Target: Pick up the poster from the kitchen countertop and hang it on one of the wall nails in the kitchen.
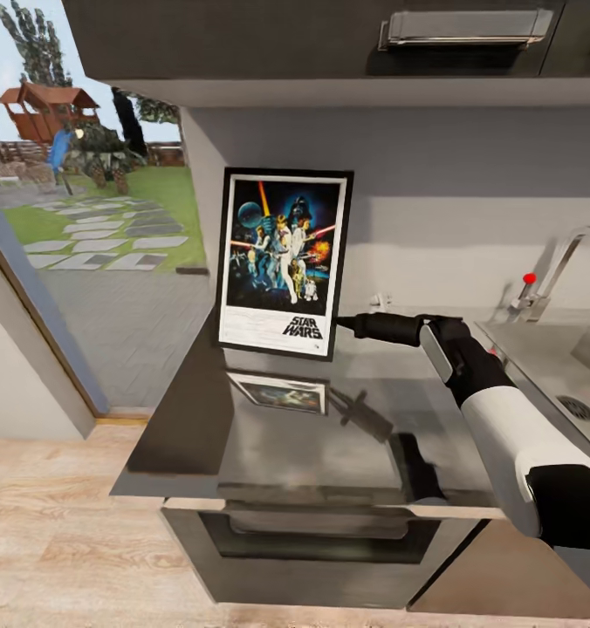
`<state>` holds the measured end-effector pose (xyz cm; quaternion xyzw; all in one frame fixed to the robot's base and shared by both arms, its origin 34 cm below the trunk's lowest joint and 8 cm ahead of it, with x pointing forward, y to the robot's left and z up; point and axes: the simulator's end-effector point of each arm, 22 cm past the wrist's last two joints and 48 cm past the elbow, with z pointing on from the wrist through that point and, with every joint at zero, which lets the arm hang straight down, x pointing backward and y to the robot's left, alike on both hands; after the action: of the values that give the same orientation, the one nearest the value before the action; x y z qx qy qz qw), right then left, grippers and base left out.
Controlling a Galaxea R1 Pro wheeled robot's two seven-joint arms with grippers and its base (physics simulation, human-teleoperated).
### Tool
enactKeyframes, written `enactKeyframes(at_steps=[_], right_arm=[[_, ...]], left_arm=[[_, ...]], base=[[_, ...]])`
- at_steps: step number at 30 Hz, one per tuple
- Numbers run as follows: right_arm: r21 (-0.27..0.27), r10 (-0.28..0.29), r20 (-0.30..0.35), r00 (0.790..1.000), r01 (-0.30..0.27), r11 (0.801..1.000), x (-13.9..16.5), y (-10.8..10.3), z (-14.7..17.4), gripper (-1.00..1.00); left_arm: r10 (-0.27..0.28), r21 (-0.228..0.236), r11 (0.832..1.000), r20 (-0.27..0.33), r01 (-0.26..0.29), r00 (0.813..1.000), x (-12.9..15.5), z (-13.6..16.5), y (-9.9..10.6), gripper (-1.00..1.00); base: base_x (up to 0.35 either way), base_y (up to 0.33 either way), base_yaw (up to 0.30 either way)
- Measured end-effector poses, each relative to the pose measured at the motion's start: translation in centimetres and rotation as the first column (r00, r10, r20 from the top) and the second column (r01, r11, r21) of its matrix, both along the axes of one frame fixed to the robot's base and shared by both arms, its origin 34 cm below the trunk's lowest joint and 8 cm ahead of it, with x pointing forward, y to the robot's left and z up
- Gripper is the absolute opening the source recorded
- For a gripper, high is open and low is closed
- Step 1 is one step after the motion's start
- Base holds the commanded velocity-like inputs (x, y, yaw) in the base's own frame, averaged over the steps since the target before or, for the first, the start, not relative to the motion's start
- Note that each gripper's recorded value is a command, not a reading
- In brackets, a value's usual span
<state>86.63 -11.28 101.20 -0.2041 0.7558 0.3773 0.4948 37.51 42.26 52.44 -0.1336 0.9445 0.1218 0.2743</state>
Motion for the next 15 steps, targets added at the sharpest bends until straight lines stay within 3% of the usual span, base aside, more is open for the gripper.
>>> enactKeyframes(at_steps=[15], right_arm=[[0.002,0.008,0.033,0.999,-0.008,1.0,-0.1,0.4,1.3,-1.0]], left_arm=[[0.0,0.001,1.0,0.0,0.0,1.0,0.0,0.0,0.1,1.0]], base=[[-0.202,0.0,0.0]])
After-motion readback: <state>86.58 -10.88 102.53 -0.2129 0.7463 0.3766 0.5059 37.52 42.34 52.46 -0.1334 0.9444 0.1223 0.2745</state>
